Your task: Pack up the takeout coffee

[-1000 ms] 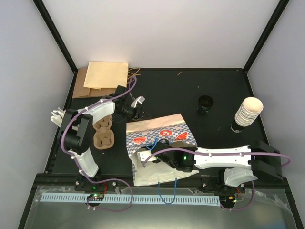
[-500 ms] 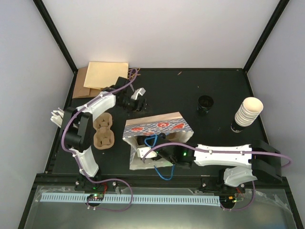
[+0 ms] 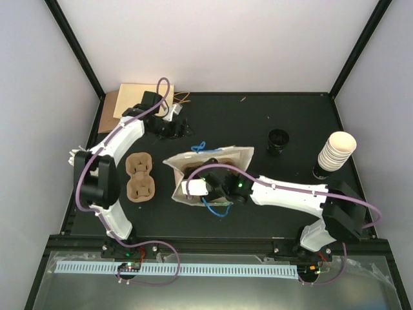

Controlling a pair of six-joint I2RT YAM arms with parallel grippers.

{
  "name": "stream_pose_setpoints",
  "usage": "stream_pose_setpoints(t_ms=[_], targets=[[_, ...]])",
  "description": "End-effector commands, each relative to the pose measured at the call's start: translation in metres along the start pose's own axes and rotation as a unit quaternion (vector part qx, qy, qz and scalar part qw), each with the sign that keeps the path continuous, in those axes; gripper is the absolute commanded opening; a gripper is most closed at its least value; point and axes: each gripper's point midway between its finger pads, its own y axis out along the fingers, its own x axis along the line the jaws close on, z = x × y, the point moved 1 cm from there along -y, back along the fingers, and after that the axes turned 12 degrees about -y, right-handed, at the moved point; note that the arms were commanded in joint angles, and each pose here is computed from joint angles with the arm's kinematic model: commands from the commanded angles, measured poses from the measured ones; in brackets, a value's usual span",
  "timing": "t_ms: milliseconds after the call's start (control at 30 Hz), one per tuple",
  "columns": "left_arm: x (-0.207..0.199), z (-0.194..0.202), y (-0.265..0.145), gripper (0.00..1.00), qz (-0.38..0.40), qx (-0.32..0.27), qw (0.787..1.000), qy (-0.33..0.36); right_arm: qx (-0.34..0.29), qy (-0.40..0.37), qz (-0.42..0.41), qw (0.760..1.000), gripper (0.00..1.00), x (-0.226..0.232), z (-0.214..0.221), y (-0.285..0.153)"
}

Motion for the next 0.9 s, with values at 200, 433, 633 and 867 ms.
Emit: stream_pose_setpoints(t_ms=[200,433,633,867], targets=[[-0.027,-0.025,-0.12,0.99,-0.035,-0.165,0.985,0.018,-0.02,0.062,-0.146,0.987,0.45,-0.005,0.016,0.029],[-0.036,-0.016,-0.161,0.99,-0.04,-0.212,0.976,0.041,-0.017,0.099,-0.217,0.971,0.45,-0.005,0.035,0.047],[-0.044,-0.003,-0.17,0.99,-0.023,-0.216,0.975,0.055,-0.002,0.119,-0.282,0.952,0.42,0.009,0.05,0.055],[-0.046,0.009,-0.169,0.99,-0.01,-0.203,0.977,0.056,0.002,0.139,-0.296,0.945,0.43,0.032,0.054,0.063]])
